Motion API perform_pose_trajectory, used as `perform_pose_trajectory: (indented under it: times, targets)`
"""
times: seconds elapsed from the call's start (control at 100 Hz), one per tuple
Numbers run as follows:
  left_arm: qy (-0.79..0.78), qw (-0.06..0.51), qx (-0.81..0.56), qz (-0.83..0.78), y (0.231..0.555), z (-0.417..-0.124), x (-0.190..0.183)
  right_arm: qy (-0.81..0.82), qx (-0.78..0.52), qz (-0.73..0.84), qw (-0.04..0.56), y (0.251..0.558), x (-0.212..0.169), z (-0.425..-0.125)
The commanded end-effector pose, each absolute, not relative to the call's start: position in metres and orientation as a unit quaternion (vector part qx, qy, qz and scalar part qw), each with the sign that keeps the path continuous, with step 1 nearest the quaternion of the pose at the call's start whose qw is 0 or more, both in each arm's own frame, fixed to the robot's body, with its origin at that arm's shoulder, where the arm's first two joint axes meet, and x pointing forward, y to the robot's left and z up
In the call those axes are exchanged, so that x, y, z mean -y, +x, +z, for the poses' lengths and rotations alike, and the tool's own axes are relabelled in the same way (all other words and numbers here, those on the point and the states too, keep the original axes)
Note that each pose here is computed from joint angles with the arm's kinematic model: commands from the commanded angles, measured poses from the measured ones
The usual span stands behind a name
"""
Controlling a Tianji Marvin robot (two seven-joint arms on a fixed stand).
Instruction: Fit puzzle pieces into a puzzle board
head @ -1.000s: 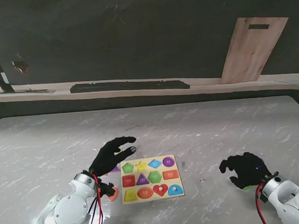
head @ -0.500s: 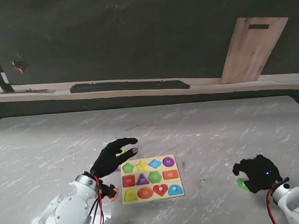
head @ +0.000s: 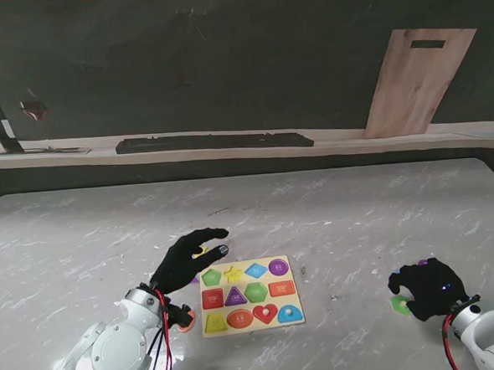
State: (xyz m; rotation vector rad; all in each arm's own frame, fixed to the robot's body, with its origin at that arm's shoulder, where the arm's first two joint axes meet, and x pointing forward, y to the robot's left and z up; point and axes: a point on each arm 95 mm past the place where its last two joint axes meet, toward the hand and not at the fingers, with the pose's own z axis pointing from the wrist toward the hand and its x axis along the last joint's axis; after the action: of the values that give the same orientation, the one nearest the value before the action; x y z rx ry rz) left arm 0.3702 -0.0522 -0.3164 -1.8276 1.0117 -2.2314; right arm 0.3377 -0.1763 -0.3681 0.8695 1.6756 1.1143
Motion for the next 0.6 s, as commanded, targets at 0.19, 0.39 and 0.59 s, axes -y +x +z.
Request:
perform_pose_trajectory:
  times: [0.19,0.39,0.59]
  targets:
    - [-0.599,0.038,-0.332,-0.728,0.3702,-0.3173,0.0538,0.362,-0.683,0.446,0.451,0.333,0.177,-0.375]
    - [-0.6,0.037,-0.332,-0.727,0.3703,-0.3174,0.0544,0.366,-0.682,0.446,0.45,0.3324,0.1758,-0.3757]
    - [-0.601,0.036,-0.332,-0.726,0.371,-0.3175,0.0547,0.374,-0.681,0.443,0.447,0.3326,0.1756,-0.3793]
